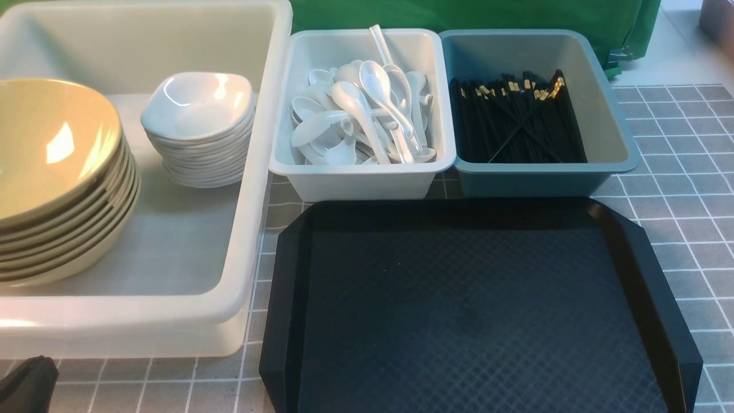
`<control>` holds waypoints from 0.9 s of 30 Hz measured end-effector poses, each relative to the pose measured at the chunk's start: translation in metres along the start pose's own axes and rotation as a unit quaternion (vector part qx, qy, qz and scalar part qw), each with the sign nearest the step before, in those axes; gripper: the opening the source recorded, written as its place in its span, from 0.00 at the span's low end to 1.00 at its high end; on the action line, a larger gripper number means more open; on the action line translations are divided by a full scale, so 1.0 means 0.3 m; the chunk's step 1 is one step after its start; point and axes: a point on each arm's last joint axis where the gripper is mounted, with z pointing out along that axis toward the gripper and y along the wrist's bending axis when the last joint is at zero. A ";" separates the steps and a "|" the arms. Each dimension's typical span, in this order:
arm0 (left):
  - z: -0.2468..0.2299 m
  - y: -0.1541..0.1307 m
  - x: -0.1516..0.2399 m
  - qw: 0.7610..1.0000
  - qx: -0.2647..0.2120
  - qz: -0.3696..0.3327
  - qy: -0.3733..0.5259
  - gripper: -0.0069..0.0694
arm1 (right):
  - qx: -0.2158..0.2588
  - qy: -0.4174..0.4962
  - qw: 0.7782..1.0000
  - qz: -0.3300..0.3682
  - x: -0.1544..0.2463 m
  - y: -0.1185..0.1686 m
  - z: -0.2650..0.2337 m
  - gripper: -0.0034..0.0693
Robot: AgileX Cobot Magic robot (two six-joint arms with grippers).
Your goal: On grey table put chopsticks spoon bowls plates into blue grey white boxes.
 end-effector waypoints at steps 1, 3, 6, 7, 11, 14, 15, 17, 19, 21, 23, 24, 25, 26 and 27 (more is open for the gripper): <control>0.000 0.000 0.000 1.000 0.000 0.000 0.000 0.08 | 0.000 0.000 1.000 0.000 0.000 0.000 0.000 0.18; 0.000 0.000 0.000 1.000 0.000 0.000 0.000 0.08 | 0.000 0.000 1.000 0.000 0.000 0.000 0.000 0.18; 0.000 0.000 0.000 1.000 0.000 0.000 0.000 0.08 | 0.000 0.000 1.000 0.000 0.000 0.000 0.000 0.18; 0.000 0.000 0.000 1.000 0.000 0.000 0.000 0.08 | 0.000 0.000 1.000 0.000 0.000 0.000 0.000 0.18; 0.000 0.000 0.000 1.000 0.000 0.000 0.000 0.08 | 0.000 0.000 1.000 0.000 0.000 0.000 0.000 0.18; 0.000 0.000 0.000 1.000 0.000 0.000 0.000 0.08 | 0.000 0.000 1.000 0.000 0.000 0.000 0.000 0.18; 0.000 0.000 0.000 1.000 0.000 0.000 0.000 0.08 | 0.000 0.000 1.000 0.000 0.000 0.000 0.000 0.18; 0.000 0.000 0.000 1.000 0.000 0.000 0.000 0.08 | 0.000 0.000 1.000 0.000 0.000 0.000 0.000 0.19; 0.000 0.000 0.000 1.000 0.000 0.000 0.000 0.08 | 0.000 0.000 1.000 0.000 0.000 0.000 0.000 0.19; 0.000 0.000 0.000 1.000 0.000 0.000 0.000 0.08 | 0.000 0.000 1.000 0.000 0.000 0.000 0.000 0.19; 0.000 0.000 0.000 1.000 0.000 0.000 0.000 0.08 | 0.000 0.000 1.000 0.000 0.000 0.000 0.000 0.20; 0.000 0.000 0.000 1.000 0.000 0.000 0.000 0.08 | 0.000 0.000 1.000 0.000 0.000 0.000 0.000 0.20; 0.000 0.000 0.000 1.000 0.000 0.000 0.000 0.08 | 0.000 0.000 1.000 0.000 0.000 0.000 0.000 0.20; 0.000 0.000 0.000 1.000 0.000 0.000 0.000 0.08 | 0.000 0.000 1.000 0.000 0.000 0.000 0.000 0.20; 0.000 0.000 0.000 1.000 0.000 0.000 0.000 0.08 | 0.000 0.000 1.000 0.000 0.000 0.000 0.000 0.20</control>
